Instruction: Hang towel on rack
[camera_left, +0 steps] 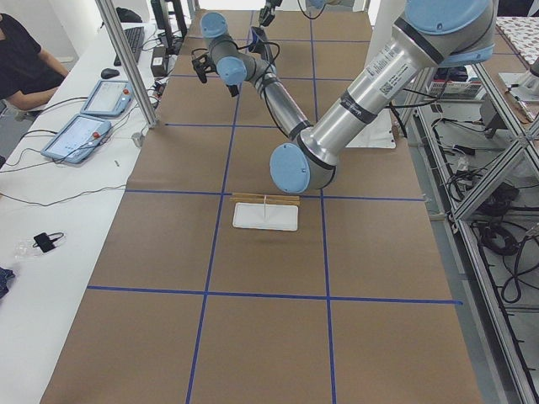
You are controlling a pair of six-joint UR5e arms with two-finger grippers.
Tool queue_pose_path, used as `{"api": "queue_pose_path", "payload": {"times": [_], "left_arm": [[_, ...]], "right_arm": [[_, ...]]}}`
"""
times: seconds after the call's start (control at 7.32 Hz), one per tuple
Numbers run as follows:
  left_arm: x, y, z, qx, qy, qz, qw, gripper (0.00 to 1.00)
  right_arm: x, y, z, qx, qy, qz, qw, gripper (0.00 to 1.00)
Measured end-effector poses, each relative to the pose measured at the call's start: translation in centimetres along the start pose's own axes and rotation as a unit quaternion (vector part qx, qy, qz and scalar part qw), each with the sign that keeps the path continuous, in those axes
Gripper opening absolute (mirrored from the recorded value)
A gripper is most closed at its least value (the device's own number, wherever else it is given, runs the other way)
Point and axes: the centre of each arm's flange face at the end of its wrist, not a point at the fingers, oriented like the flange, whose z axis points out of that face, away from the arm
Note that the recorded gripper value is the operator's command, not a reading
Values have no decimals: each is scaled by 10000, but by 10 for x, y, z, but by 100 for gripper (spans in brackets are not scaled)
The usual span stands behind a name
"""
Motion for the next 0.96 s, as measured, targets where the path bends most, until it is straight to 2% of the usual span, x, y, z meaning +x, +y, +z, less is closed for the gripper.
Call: {"api": "queue_pose_path", "payload": {"times": [0.41,0.55,0.96], "left_arm": [[20,61,42,-463,191,508,9975,98],[26,76,48,-559,268,525,9967,98],[54,97,47,-661,612,127,9959,98]], "right_arm": [[-41,16,15,246,-57,-162,9995,0],[-47,18,16,304,-51,-180,9994,0],[-56,22,18,436,-22,-216,9988,0]]}}
